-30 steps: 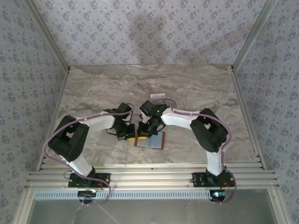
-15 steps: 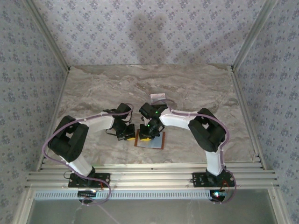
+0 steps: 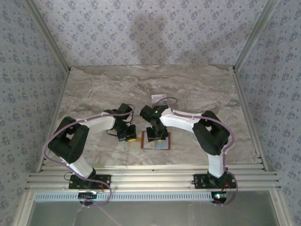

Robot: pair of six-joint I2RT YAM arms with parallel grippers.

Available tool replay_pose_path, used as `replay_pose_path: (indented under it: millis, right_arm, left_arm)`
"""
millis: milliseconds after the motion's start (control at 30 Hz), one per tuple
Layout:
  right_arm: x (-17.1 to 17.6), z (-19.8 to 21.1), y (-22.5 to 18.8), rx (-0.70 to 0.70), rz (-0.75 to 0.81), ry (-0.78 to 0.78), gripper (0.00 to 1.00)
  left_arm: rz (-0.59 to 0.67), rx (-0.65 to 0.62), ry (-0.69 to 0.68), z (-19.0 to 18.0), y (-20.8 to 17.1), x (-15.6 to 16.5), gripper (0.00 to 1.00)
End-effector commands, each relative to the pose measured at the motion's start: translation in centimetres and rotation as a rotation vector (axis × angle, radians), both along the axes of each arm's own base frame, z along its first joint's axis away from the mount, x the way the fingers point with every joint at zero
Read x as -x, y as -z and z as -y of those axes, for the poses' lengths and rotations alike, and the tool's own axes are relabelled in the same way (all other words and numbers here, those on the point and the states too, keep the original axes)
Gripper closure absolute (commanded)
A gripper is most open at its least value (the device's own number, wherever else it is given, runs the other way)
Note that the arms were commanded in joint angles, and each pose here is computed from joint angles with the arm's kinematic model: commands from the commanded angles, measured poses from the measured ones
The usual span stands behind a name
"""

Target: Take the credit cards out of the card holder

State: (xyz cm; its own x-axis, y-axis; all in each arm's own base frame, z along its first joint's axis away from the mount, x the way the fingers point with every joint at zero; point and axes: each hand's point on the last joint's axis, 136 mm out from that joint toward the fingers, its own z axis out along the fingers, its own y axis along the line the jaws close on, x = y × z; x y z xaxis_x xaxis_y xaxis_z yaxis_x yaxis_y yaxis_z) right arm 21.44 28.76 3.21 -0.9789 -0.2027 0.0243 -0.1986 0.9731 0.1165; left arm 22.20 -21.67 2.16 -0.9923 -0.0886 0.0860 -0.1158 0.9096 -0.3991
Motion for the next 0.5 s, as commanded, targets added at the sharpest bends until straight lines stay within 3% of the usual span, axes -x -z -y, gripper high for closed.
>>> replay_pose_path:
  millis: [0, 467]
  right_arm:
    - [-0.1, 2.2, -1.5, 0.102, 0.042, -0.008, 0.56]
    - [-0.1, 5.2, -2.6, 0.163, 0.075, 0.041, 0.54]
  left_arm:
    - [0.011, 0.000, 0.028, 0.3, -0.9, -0.1, 0.91]
    - [0.013, -0.001, 0.042, 0.7, -1.4, -0.5, 0.91]
